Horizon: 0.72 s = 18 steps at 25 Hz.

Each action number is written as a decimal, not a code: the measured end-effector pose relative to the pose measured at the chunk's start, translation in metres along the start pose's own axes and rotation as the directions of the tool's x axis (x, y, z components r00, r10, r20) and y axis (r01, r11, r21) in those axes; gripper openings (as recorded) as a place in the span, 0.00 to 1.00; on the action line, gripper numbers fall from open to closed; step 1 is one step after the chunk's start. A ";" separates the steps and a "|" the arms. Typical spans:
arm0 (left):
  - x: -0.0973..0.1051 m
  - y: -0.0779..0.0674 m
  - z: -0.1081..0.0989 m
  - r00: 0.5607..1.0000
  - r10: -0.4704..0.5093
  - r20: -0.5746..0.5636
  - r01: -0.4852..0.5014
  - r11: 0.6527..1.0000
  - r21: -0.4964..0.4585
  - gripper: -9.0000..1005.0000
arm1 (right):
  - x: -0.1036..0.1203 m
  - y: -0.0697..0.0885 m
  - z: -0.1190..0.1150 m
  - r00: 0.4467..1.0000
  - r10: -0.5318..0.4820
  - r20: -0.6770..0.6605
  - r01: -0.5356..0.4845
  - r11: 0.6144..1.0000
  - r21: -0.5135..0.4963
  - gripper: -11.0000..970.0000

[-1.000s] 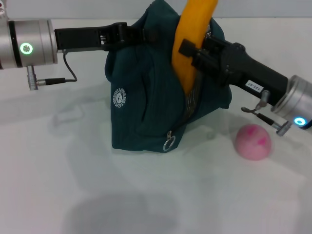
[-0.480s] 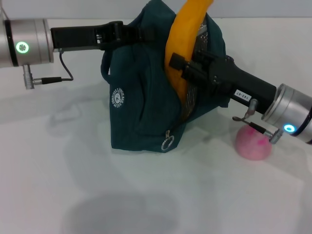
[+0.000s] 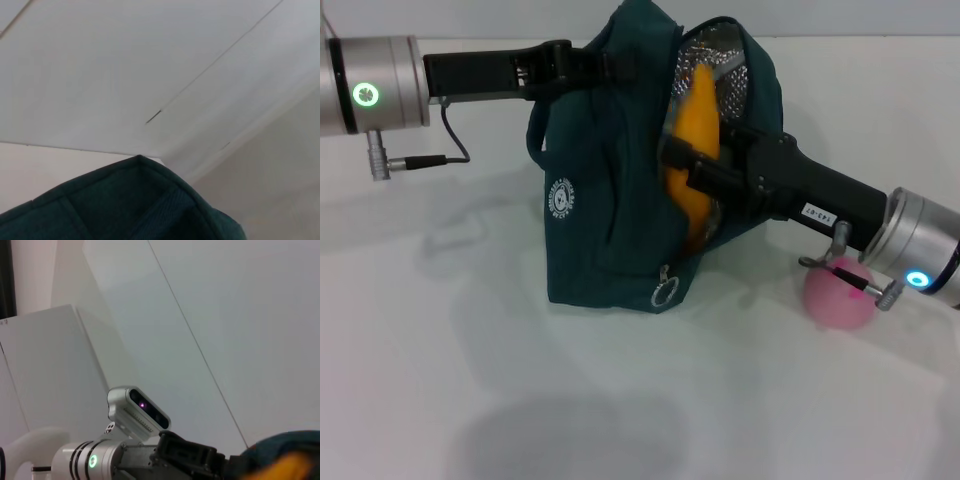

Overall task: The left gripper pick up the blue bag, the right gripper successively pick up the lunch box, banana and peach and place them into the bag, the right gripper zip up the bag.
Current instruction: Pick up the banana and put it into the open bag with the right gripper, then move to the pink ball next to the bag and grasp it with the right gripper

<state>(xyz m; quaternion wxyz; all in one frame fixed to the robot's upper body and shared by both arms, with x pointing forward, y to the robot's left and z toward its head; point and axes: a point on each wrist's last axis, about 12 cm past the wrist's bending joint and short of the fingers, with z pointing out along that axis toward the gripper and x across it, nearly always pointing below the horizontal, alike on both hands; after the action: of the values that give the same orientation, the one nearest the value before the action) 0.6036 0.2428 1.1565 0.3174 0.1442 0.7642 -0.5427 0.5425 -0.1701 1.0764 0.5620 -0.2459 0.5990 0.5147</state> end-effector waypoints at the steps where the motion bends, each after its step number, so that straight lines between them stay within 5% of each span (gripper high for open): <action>1: 0.000 0.000 0.000 1.000 -0.001 0.001 0.001 1.000 -0.002 0.07 | 0.000 0.000 0.000 1.000 0.004 -0.003 -0.004 1.000 -0.002 0.55; 12: -0.003 0.001 -0.002 1.000 0.006 0.002 -0.006 1.000 -0.009 0.07 | -0.001 -0.007 -0.027 0.999 0.044 0.019 -0.045 0.998 0.052 0.83; 18: -0.003 0.003 -0.007 1.000 0.000 0.017 0.000 1.000 -0.017 0.07 | -0.027 0.001 -0.071 0.983 -0.072 0.170 0.077 0.997 -0.024 0.90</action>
<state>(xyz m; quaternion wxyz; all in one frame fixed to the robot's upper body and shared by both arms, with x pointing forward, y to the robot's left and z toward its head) 0.6055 0.2507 1.1580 0.3251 0.1369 0.7661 -0.5372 0.5184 -0.2408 1.0898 0.6257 -0.2322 0.5317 0.5214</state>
